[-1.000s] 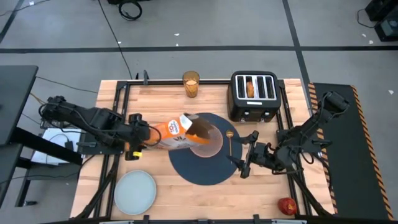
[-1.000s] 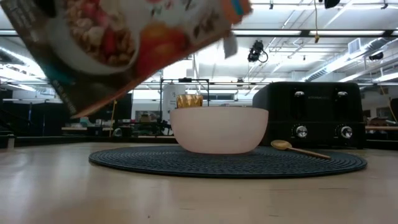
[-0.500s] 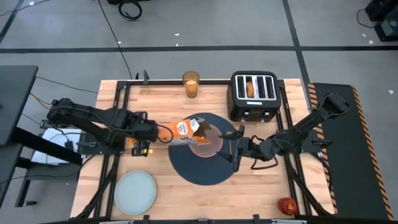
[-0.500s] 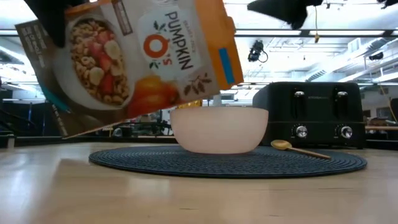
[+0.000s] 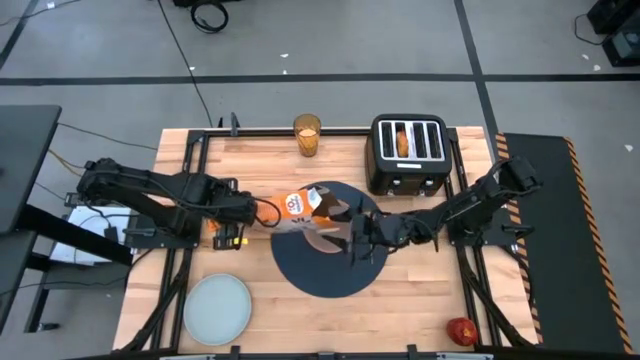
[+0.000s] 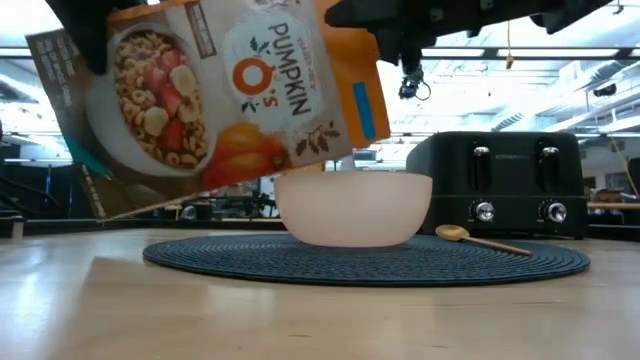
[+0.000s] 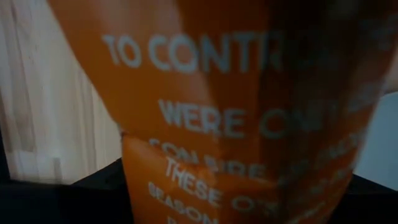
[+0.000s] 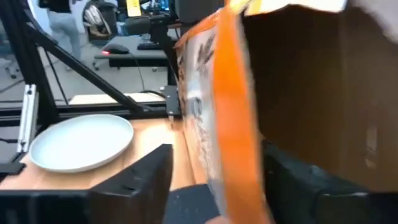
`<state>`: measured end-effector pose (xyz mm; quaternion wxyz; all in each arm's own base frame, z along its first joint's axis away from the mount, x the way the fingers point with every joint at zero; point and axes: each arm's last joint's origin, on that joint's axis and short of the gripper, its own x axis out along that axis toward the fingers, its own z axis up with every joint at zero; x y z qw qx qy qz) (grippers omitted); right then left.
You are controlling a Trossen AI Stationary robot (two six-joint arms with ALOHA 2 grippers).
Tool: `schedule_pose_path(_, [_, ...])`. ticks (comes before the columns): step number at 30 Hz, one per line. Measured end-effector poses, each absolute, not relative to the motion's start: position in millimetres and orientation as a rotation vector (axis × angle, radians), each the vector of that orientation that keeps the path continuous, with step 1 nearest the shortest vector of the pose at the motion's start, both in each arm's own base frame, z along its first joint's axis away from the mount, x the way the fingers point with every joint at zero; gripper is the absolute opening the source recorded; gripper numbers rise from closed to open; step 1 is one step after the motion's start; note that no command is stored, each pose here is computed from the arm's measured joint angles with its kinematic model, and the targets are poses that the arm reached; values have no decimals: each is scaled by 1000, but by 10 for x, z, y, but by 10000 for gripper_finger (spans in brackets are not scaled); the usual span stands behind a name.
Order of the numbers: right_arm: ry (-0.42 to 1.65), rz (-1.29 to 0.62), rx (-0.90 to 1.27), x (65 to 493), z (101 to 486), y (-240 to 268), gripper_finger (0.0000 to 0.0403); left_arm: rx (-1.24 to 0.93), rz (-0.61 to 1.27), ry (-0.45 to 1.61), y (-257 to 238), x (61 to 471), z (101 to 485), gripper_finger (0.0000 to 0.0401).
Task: Arrange a breakfast setting
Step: Pour the cereal from the cereal box into the bowl
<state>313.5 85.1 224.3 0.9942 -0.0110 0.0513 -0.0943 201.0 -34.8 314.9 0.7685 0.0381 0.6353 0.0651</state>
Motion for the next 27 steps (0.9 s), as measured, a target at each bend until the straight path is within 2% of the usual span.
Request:
schedule_pose_path(8, [86, -219, 2, 3186, 2298, 769, 96, 79, 131, 1359, -341, 1958, 3474, 278])
schedule_pose_path(13, [95, -221, 37, 3216, 2262, 706, 60, 73, 110, 1424, -349, 2051, 3553, 278])
schedule_pose_path(18, [129, -195, 53, 3231, 2205, 689, 82, 96, 45, 1454, -302, 2263, 3537, 278])
schedule_pose_path(27, [200, -146, 84, 2970, 2444, 779, 203, 60, -29, 1521, -112, 2424, 3415, 278])
